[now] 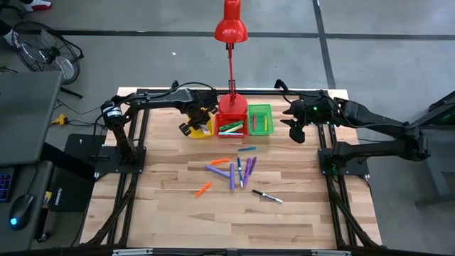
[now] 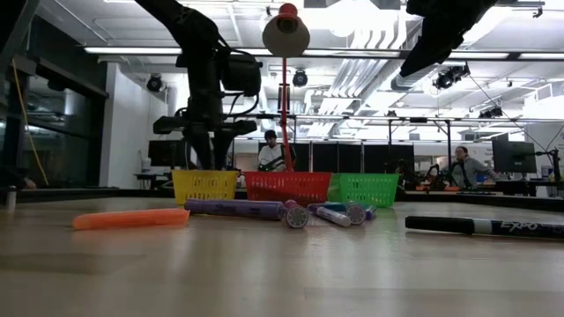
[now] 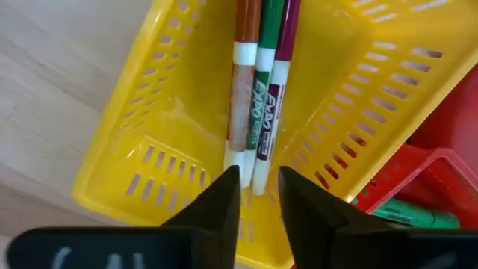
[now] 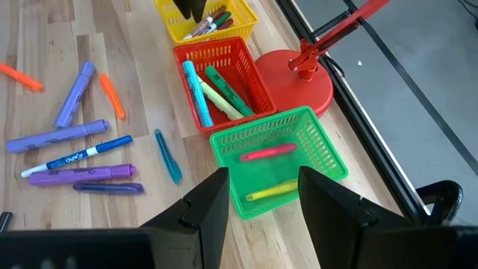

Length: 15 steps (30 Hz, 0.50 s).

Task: Pick & Place Markers
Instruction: Put the brown marker pen into the yellow bin, then put the black marker pen into the yellow bin

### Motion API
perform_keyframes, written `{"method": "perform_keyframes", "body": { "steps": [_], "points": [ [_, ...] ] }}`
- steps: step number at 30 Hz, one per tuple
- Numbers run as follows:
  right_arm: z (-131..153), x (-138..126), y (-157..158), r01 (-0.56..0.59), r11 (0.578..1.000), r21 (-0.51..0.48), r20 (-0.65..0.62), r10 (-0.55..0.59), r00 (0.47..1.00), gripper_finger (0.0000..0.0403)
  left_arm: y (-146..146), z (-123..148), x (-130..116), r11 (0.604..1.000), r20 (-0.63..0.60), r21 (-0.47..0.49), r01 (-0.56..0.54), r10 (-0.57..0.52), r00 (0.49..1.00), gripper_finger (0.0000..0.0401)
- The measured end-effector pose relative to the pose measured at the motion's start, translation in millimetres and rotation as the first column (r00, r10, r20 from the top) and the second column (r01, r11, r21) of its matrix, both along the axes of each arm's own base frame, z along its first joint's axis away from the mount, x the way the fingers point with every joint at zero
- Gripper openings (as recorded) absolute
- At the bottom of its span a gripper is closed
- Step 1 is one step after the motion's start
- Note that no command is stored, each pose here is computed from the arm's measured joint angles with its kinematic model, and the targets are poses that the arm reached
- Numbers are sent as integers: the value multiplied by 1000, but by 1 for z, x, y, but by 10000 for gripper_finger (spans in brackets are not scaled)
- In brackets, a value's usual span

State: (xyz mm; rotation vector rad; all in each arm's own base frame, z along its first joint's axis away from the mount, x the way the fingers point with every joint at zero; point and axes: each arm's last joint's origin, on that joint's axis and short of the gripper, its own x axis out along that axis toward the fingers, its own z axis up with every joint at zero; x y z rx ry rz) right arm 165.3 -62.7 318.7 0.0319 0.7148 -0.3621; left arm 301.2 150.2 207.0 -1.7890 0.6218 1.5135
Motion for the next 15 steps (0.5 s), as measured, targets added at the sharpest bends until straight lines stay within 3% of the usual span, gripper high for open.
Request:
{"method": "perform_keyframes", "body": {
  "steps": [7, 15],
  "points": [
    [0, 0, 0, -10, 1000, -2, -2, 10, 1000, 149, 1, 0, 1, 997, 2, 28, 73, -73, 997, 131],
    [0, -1, 0, -3, 1000, -12, -6, 3, 1000, 149, -4, 6, 1, 968, -22, 87, 234, -233, 972, 139]
  ]
}}
